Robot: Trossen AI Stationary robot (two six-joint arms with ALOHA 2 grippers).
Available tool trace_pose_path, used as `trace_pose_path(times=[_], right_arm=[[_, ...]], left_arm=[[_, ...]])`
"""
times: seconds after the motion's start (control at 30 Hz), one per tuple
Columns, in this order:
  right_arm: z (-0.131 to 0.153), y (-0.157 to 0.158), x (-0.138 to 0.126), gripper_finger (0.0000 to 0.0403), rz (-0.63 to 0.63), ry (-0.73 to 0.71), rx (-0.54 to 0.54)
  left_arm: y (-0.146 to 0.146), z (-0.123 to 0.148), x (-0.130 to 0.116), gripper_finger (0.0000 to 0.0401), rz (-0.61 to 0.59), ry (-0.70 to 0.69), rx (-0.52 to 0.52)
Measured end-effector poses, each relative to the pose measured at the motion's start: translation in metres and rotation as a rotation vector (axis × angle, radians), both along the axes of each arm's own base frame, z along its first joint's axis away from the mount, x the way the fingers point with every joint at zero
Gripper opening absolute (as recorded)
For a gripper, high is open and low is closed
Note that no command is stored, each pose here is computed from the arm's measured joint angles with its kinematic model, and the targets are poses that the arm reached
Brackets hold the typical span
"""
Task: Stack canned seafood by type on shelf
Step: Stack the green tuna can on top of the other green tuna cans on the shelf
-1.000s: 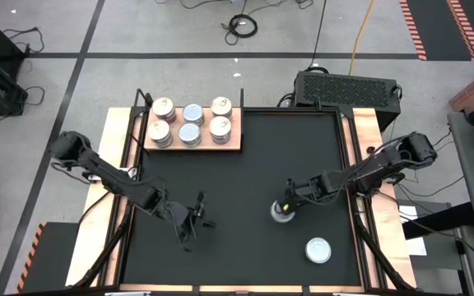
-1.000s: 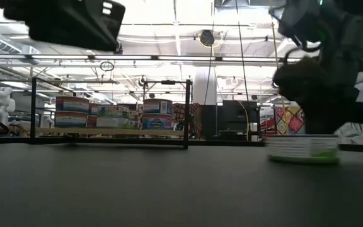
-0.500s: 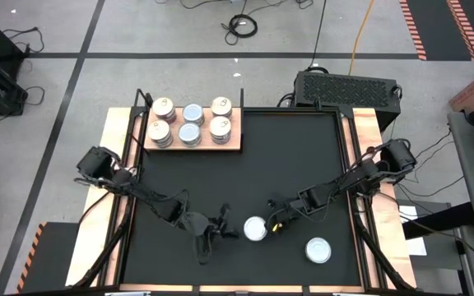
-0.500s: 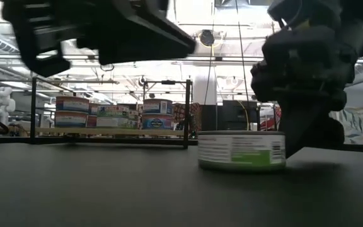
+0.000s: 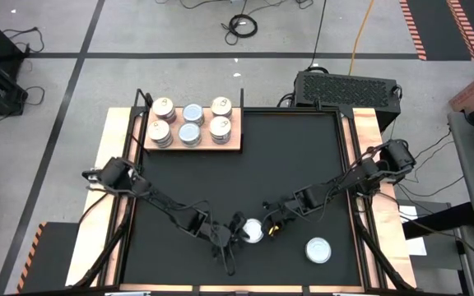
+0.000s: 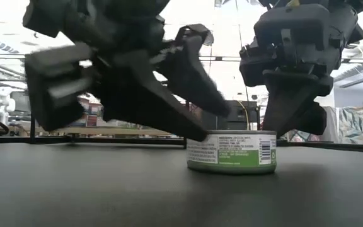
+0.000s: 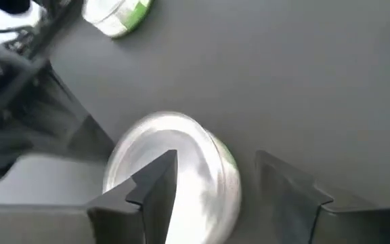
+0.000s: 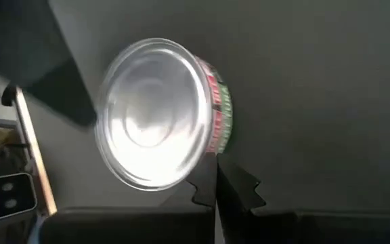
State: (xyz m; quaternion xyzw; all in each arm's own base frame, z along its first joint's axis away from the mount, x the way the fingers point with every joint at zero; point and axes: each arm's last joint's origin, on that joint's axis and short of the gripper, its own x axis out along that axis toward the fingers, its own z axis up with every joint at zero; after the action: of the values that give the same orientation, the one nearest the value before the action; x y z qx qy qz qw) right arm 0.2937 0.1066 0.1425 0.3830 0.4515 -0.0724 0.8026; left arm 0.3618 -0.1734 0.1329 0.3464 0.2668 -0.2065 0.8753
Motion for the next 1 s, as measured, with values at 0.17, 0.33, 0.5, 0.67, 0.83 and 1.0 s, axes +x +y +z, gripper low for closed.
trace_pose_path(times=[0.17, 0.33, 0.5, 0.67, 0.83, 1.0], right_arm=[[-0.0013, -0.0006, -0.0014, 0.0000, -0.001, 0.016, -0.006], [-0.0011, -0.0011, -0.0009, 0.0000, 0.002, 0.010, -0.010], [-0.0007, -0.0024, 0.0001, 0.0000, -0.004, 0.002, -0.010], [-0.0007, -0.0025, 0.0002, 0.0000, 0.002, 0.000, -0.014], [-0.0011, -0.0031, -0.0002, 0.0000, -0.001, 0.004, -0.023], [-0.0010, -0.0036, -0.0002, 0.0000, 0.020, -0.007, -0.058]], left_arm=[[0.0022, -0.0048, 0.0005, 0.0201, 0.036, 0.012, 0.036], [0.0053, -0.0067, -0.0010, 0.0196, 0.069, 0.031, 0.085], [0.0067, -0.0087, -0.0022, 0.0177, 0.061, 0.059, 0.092], [0.0068, -0.0080, -0.0016, 0.0119, 0.069, 0.045, 0.104], [0.0070, -0.0064, -0.0015, 0.0023, 0.087, 0.027, 0.131], [0.0041, -0.0062, -0.0028, 0.0008, 0.080, 0.023, 0.138]])
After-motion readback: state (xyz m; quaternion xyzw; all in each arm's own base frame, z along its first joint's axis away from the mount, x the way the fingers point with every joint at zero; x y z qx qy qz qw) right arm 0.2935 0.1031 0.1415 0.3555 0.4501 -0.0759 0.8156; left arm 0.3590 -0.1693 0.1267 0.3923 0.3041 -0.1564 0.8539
